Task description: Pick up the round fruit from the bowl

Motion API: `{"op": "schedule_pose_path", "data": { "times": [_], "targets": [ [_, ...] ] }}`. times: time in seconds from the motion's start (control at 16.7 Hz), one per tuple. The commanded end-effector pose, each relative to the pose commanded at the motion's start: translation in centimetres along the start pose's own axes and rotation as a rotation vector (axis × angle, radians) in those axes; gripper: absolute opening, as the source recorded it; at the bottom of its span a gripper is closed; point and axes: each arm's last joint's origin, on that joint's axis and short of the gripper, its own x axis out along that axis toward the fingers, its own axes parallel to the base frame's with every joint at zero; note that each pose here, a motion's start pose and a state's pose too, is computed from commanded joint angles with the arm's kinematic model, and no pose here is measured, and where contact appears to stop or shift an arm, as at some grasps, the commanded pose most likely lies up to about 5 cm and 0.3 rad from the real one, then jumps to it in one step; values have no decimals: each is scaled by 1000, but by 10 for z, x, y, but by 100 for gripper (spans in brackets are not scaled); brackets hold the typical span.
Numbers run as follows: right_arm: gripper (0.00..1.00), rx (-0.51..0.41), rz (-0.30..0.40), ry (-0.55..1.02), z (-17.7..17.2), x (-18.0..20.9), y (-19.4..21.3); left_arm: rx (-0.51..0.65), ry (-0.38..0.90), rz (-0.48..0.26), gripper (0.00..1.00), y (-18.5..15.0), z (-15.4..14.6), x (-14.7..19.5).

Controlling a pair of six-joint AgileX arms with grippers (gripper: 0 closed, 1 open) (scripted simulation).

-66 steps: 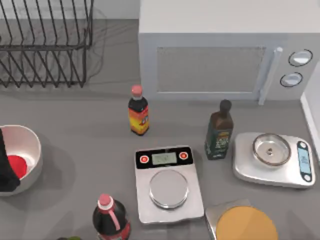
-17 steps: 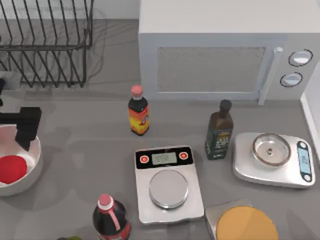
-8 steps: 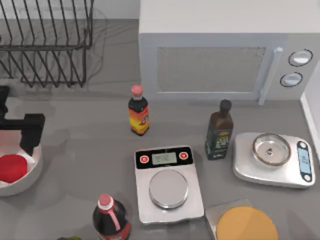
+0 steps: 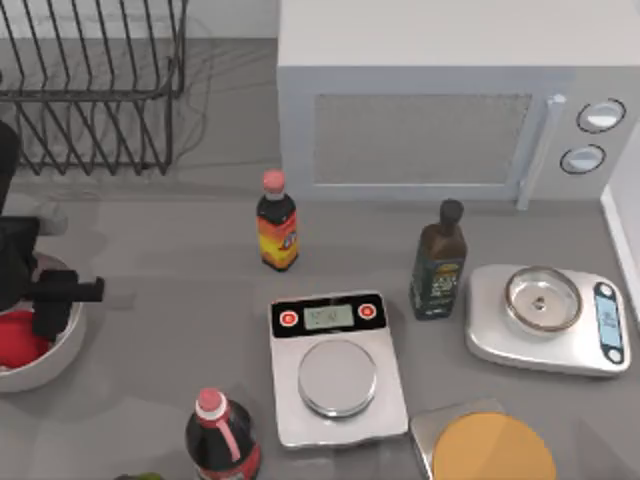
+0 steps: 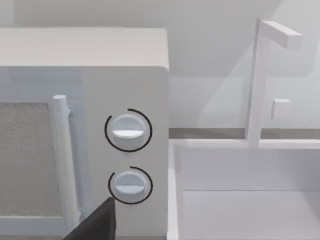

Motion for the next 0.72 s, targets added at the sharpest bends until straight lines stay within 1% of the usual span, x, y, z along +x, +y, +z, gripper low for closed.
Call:
{"op": "schedule_pose_path", "data": {
  "times": [0.24, 0.72],
  "targets": [
    [100, 0, 0, 0, 0, 0, 0, 0, 3, 0, 100, 0, -1, 2],
    [100, 0, 0, 0, 0, 0, 0, 0, 3, 0, 40, 0, -1, 2]
  ]
}}
